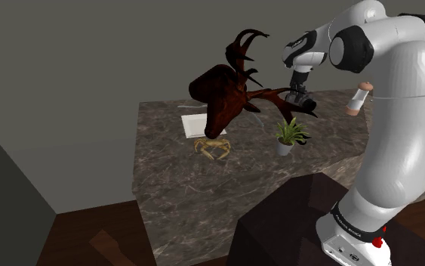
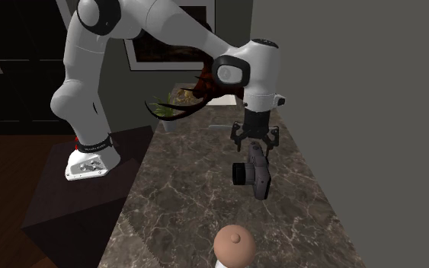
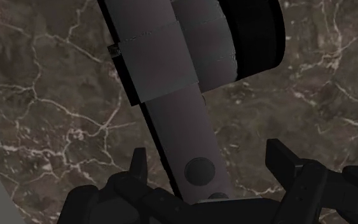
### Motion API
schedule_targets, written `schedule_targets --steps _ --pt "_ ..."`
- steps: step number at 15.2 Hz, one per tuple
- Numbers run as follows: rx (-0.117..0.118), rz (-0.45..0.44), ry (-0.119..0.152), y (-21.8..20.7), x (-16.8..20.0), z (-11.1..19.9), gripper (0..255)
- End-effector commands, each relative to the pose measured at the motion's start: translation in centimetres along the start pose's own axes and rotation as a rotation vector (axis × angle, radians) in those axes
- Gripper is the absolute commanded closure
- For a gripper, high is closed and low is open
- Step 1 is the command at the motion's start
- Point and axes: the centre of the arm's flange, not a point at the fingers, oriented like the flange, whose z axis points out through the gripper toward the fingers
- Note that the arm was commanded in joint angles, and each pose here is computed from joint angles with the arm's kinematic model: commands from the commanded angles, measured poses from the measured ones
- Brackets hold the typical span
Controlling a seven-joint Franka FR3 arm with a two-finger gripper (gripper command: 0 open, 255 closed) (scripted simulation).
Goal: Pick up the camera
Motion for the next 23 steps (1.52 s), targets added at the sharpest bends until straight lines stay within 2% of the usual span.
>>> schedule_targets --steps 1,2,11,23 --pt "-0.001 0.0 0.0 0.0 0.0 0.3 0" --pt "-0.001 0.0 0.0 0.0 0.0 0.3 255" --pt "-0.001 0.0 0.0 0.0 0.0 0.3 255" --pt "-0.001 0.0 0.0 0.1 -0.5 -6.0 255"
